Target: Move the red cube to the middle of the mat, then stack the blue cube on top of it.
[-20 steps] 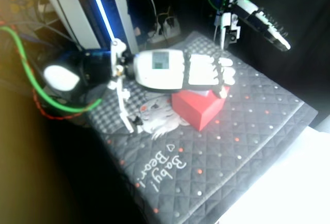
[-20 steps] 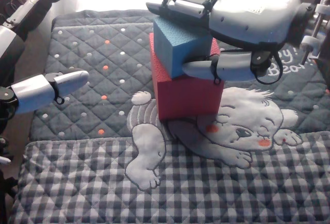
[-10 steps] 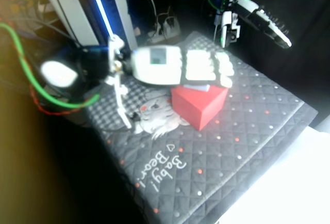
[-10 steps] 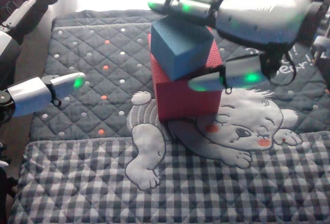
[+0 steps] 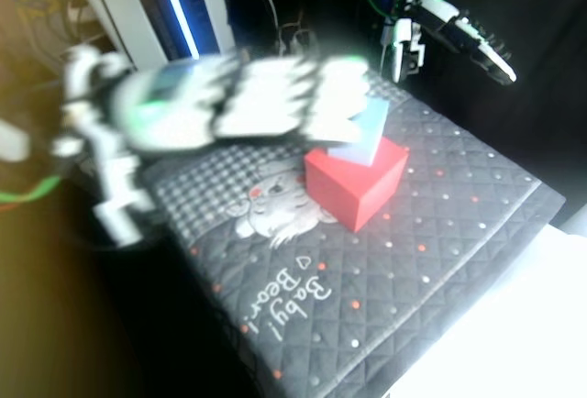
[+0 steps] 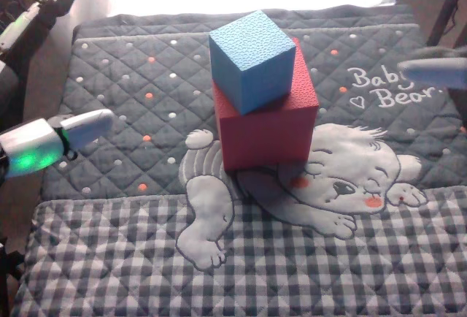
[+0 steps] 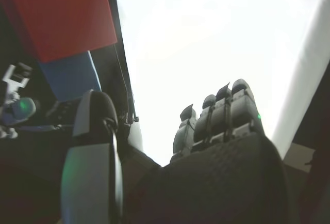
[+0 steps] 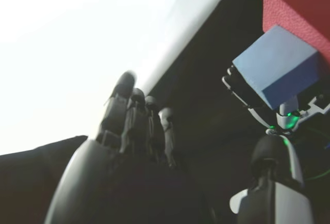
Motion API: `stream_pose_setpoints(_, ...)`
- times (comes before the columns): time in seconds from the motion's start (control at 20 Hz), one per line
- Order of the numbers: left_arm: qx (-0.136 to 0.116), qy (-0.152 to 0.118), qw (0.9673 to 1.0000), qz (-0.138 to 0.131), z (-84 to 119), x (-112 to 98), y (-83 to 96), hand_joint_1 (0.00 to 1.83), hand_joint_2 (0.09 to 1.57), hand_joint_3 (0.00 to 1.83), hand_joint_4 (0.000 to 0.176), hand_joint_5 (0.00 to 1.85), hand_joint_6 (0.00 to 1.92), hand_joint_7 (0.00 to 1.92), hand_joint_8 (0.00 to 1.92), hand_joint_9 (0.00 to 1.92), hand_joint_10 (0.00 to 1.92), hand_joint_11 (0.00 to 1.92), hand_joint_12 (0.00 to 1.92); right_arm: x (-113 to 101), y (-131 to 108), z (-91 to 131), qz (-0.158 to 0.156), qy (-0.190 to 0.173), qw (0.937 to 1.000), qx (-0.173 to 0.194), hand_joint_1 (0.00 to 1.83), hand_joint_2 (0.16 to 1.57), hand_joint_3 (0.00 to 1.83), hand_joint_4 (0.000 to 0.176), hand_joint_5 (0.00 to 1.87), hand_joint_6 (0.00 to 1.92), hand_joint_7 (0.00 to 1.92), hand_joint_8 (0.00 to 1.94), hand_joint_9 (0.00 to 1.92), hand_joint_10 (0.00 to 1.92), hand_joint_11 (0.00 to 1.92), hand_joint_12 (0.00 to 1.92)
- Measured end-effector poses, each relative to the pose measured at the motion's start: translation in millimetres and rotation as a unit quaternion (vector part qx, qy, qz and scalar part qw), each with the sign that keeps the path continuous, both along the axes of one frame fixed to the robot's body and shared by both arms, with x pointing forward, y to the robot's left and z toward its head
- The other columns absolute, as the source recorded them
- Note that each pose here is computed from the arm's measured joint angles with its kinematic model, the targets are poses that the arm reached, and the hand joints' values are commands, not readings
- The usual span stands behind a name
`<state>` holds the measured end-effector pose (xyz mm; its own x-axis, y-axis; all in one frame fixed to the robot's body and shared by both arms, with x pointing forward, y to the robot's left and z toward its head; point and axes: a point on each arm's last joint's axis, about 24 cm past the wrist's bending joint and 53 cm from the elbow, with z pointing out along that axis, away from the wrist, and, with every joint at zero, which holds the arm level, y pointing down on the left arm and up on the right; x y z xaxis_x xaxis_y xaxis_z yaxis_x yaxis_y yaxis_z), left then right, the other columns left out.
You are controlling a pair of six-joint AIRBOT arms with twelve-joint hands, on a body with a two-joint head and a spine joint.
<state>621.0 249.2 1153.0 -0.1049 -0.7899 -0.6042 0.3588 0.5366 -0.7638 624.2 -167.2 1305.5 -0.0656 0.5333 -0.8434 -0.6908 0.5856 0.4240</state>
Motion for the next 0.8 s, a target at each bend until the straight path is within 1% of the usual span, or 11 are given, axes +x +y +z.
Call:
stream_pose_setpoints(0.05, -0.001, -0.007, 1.0, 0.002, 4, -3, 2.4, 0.68, 1.04, 0.0, 0.171, 0.02, 0.0, 0.0, 0.0, 0.0, 0.0, 0.0, 0.0, -6, -14, -3, -0.019, 0.0, 0.9998, -0.002, 0.52, 1.11, 0.03, 0.0, 0.0, 0.0, 0.0, 0.0, 0.0, 0.0, 0.0, 0.0)
stream_pose_setpoints(0.1, -0.005, -0.016, 0.9999, 0.003, 9, -4, 3.4, 0.6, 1.02, 0.0, 0.175, 0.01, 0.0, 0.0, 0.0, 0.0, 0.0, 0.0, 0.0, -9, -23, -6, -0.031, 0.001, 0.9995, 0.0, 0.55, 1.11, 0.02, 0.0, 0.0, 0.0, 0.0, 0.0, 0.0, 0.0, 0.0, 0.0)
stream_pose_setpoints(0.2, -0.002, -0.028, 0.9996, 0.001, 15, -10, 5.5, 0.46, 1.01, 0.0, 0.152, 0.0, 0.0, 0.0, 0.0, 0.0, 0.0, 0.0, 0.0, -17, -37, -14, -0.048, 0.006, 0.9988, 0.006, 0.49, 1.13, 0.03, 0.024, 0.0, 0.0, 0.0, 0.0, 0.0, 0.0, 0.0, 0.0)
stream_pose_setpoints(0.3, -0.006, -0.039, 0.9992, 0.006, 21, -13, 8.7, 0.42, 0.97, 0.0, 0.174, 0.0, 0.0, 0.0, 0.0, 0.0, 0.0, 0.0, 0.0, -23, -44, -20, -0.056, 0.01, 0.9984, 0.009, 0.42, 1.15, 0.03, 0.044, 0.0, 0.0, 0.0, 0.0, 0.0, 0.0, 0.0, 0.0)
stream_pose_setpoints(0.5, -0.008, -0.082, 0.9966, 0.005, 50, -20, 13.9, 0.4, 0.97, 0.0, 0.176, 0.0, 0.0, 0.0, 0.0, 0.0, 0.0, 0.0, 0.0, -47, -61, 11, -0.088, -0.059, 0.9939, 0.03, 0.43, 1.15, 0.02, 0.042, 0.0, 0.0, 0.0, 0.0, 0.0, 0.0, 0.0, 0.0)
stream_pose_setpoints(0.55, -0.006, -0.09, 0.9959, -0.001, 56, -22, 11.7, 0.35, 1.0, 0.0, 0.176, 0.0, 0.0, 0.0, 0.0, 0.0, 0.0, 0.0, 0.0, -55, -65, 21, -0.092, -0.078, 0.9919, 0.041, 0.51, 1.09, 0.0, 0.077, 0.0, 0.0, 0.0, 0.0, 0.0, 0.0, 0.02, 0.01)
stream_pose_setpoints(0.6, -0.003, -0.096, 0.9954, -0.005, 60, -22, 9.8, 0.35, 1.0, 0.0, 0.176, 0.0, 0.0, 0.0, 0.0, 0.0, 0.0, 0.0, 0.0, -59, -67, 27, -0.091, -0.09, 0.9906, 0.047, 0.51, 1.09, 0.0, 0.077, 0.0, 0.0, 0.0, 0.0, 0.0, 0.0, 0.02, 0.01)
stream_pose_setpoints(0.65, -0.004, -0.113, 0.9936, -0.012, 72, -21, 4.4, 0.39, 1.04, 0.0, 0.175, 0.0, 0.0, 0.0, 0.0, 0.0, 0.0, 0.0, 0.0, -69, -73, 38, -0.095, -0.114, 0.9869, 0.065, 0.62, 1.06, 0.0, 0.082, 0.0, 0.0, 0.0, 0.0, 0.0, 0.0, 0.01, 0.01)
stream_pose_setpoints(0.7, -0.01, -0.127, 0.9918, -0.017, 81, -21, 1.1, 0.44, 1.18, 0.01, 0.176, 0.0, 0.0, 0.0, 0.0, 0.0, 0.0, 0.0, 0.0, -74, -79, 42, -0.1, -0.127, 0.9843, 0.072, 0.82, 1.05, 0.0, 0.106, 0.12, 0.05, 0.0, 0.0, 0.0, 0.0, 0.0, 0.0)
stream_pose_setpoints(0.75, -0.016, -0.142, 0.9895, -0.021, 91, -21, -3.2, 0.44, 1.18, 0.01, 0.176, 0.0, 0.0, 0.0, 0.0, 0.0, 0.0, 0.0, 0.0, -75, -82, 44, -0.107, -0.128, 0.9829, 0.079, 0.82, 1.05, 0.0, 0.106, 0.12, 0.05, 0.0, 0.0, 0.0, 0.0, 0.0, 0.0)
stream_pose_setpoints(0.8, -0.015, -0.166, 0.9855, -0.03, 104, -21, -10.2, 0.53, 1.25, 0.0, 0.154, 0.17, 0.04, 0.0, 0.0, 0.0, 0.0, 0.0, 0.0, -74, -86, 45, -0.114, -0.128, 0.9816, 0.084, 0.93, 1.14, 0.05, 0.163, 0.67, 1.03, 0.08, 0.02, 0.0, 0.0, 0.02, 0.02)
